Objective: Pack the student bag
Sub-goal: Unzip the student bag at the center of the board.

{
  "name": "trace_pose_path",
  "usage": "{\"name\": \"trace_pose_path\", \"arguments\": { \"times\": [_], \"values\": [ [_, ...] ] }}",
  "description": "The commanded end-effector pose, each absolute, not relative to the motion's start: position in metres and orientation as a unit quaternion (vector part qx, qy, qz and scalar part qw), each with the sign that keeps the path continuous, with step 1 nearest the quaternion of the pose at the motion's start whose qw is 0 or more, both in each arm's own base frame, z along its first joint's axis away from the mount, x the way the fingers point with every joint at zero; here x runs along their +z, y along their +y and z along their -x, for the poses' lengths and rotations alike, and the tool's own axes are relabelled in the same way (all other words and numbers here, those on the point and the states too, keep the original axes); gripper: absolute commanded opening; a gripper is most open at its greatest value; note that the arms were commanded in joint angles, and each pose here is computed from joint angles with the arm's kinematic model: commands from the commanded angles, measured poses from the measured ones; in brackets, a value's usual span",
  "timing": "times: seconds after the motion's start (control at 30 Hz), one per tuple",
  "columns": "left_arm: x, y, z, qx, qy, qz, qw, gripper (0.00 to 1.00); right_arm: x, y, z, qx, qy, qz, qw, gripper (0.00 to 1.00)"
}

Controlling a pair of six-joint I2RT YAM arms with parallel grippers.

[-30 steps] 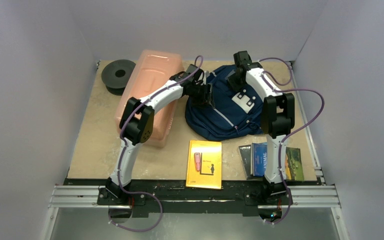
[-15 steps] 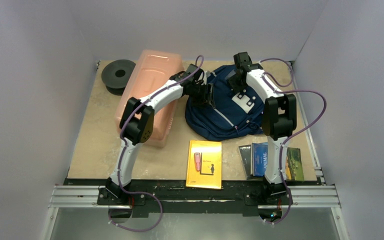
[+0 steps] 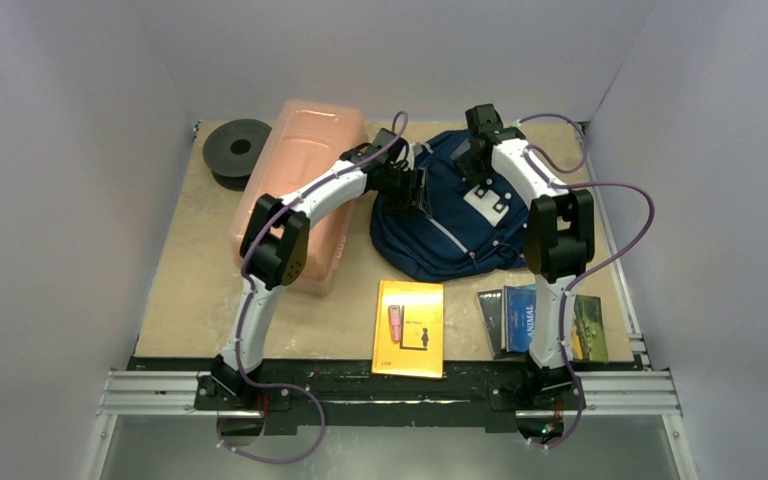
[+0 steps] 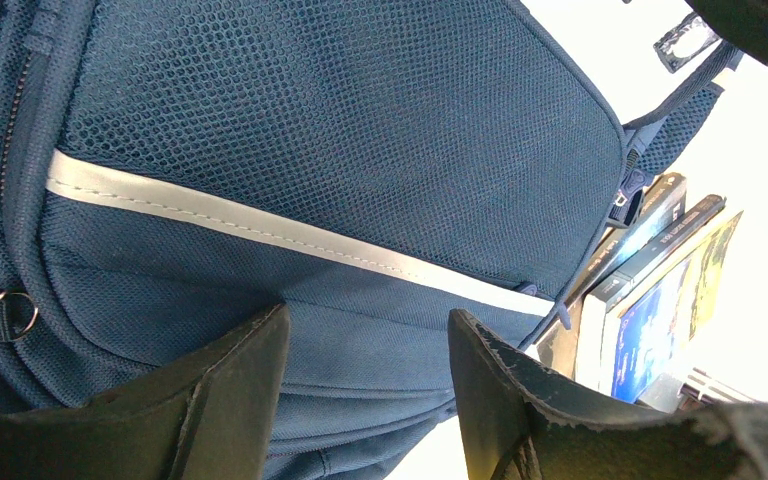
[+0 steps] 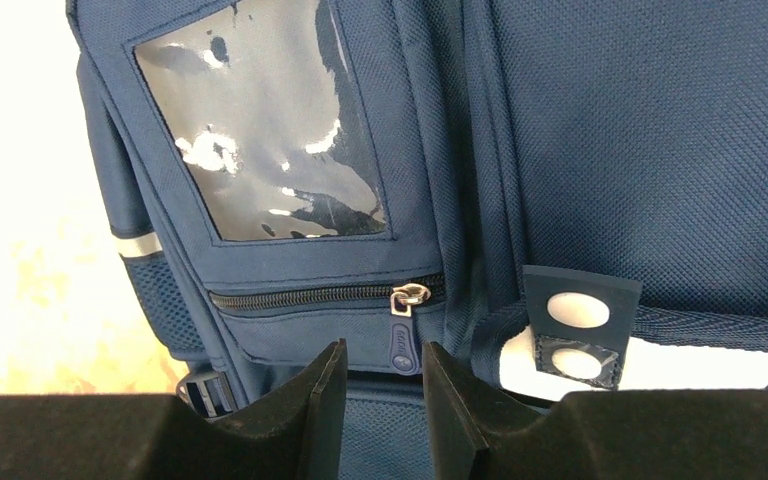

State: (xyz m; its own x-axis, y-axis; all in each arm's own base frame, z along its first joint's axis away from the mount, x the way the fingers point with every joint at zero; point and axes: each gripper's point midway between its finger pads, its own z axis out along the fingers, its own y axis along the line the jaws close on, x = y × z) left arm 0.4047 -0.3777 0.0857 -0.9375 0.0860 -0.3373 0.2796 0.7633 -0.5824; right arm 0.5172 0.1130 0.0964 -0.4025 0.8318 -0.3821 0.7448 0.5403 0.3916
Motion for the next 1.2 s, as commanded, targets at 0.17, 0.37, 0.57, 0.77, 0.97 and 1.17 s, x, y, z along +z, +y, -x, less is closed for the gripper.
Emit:
{"name": "trace_pose_path", "arguments": {
  "times": [0.17,0.37,0.57,0.77,0.97,1.17],
  "values": [
    [0.091,-0.384,-0.407,-0.34,0.922,-0.106,0.15,0.59,0.087,0.117,-0.519,0.062,0.832,-0.48,0.272,0.36],
    [0.09,-0.384,-0.406,-0.34,0.923,-0.107,0.148,0.59,0.076,0.12,-0.522,0.056,0.831,-0.485,0.265,0.34],
    [0.086,-0.382,-0.406,-0.334,0.925,-0.108,0.148,0.59,0.08,0.119,-0.523,0.055,0.828,-0.488,0.271,0.18],
    [0.078,-0.381,-0.406,-0.329,0.927,-0.106,0.143,0.59,0.099,0.128,-0.53,0.092,0.824,-0.479,0.287,0.0],
    [0.073,-0.379,-0.406,-0.322,0.93,-0.107,0.14,0.59,0.119,0.149,-0.549,0.173,0.819,-0.442,0.322,0.0],
    [0.067,-0.379,-0.405,-0.318,0.932,-0.11,0.135,0.59,0.13,0.18,-0.572,0.256,0.809,-0.403,0.342,0.0]
  ]
}}
